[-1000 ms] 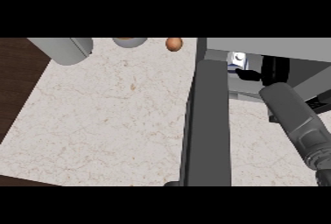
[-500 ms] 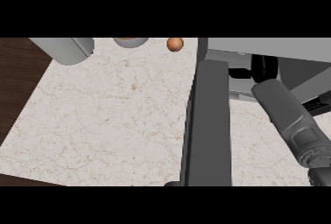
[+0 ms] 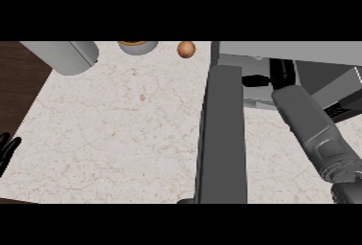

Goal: Pick up the milk, place it into the microwave and close the microwave

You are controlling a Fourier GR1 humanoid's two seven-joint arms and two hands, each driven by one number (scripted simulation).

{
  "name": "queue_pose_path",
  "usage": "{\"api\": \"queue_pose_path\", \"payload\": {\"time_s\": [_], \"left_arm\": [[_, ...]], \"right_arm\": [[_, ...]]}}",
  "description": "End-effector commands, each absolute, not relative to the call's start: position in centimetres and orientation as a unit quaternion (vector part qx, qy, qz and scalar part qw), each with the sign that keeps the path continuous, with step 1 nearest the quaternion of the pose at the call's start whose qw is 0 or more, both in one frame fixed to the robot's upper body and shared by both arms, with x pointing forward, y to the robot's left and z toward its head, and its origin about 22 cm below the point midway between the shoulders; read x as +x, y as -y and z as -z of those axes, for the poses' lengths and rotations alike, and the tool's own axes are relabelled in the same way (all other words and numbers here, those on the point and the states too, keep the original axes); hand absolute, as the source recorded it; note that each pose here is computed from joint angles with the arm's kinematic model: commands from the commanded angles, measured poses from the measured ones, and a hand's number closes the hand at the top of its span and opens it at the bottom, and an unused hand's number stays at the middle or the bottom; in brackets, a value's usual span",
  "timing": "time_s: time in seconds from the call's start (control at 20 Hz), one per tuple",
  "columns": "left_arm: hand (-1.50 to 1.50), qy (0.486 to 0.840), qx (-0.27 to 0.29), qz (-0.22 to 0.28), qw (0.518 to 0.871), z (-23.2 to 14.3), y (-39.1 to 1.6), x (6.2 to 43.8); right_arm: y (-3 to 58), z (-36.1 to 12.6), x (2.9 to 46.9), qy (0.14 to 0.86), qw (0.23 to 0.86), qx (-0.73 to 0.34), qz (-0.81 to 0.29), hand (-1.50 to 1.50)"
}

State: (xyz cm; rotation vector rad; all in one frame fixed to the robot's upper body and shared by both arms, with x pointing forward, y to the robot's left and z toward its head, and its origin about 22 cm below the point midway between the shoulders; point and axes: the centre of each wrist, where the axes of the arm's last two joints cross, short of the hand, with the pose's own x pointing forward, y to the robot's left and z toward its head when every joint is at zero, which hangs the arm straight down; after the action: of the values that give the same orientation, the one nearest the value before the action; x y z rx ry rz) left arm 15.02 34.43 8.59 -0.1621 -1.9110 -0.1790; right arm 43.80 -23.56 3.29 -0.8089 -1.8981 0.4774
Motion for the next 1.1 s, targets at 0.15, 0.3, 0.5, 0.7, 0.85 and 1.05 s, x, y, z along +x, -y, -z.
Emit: {"api": "queue_pose_path", "payload": {"time_s": [0.15, 0.3, 0.5, 0.7, 0.85, 1.05], "left_arm": [[-1.5, 0.81, -0.102, 0.098, 0.569, -7.6, -33.6, 15.8], [-1.5, 0.808, -0.117, 0.092, 0.57, -7.2, -32.1, 16.1], [-1.5, 0.806, -0.127, 0.116, 0.566, -8.2, -31.4, 17.1], [1.5, 0.799, -0.15, 0.109, 0.572, -7.9, -29.0, 17.5], [1.5, 0.792, -0.162, 0.117, 0.577, -8.7, -27.9, 17.7], [1.5, 0.776, -0.174, 0.126, 0.593, -7.5, -27.3, 17.6]], "right_arm": [[22.5, -1.8, 43.1, 0.81, 0.528, -0.223, -0.127, -1.5], [24.4, 0.2, 41.9, 0.816, 0.537, -0.178, -0.119, -1.5], [23.1, 1.0, 41.5, 0.804, 0.567, -0.148, -0.101, -1.5], [23.8, 3.3, 39.9, 0.808, 0.58, -0.072, -0.072, -1.5], [24.0, 6.6, 37.4, 0.803, 0.592, -0.035, -0.05, -1.5], [25.6, 7.0, 36.7, 0.806, 0.59, 0.003, -0.046, -1.5]]}}
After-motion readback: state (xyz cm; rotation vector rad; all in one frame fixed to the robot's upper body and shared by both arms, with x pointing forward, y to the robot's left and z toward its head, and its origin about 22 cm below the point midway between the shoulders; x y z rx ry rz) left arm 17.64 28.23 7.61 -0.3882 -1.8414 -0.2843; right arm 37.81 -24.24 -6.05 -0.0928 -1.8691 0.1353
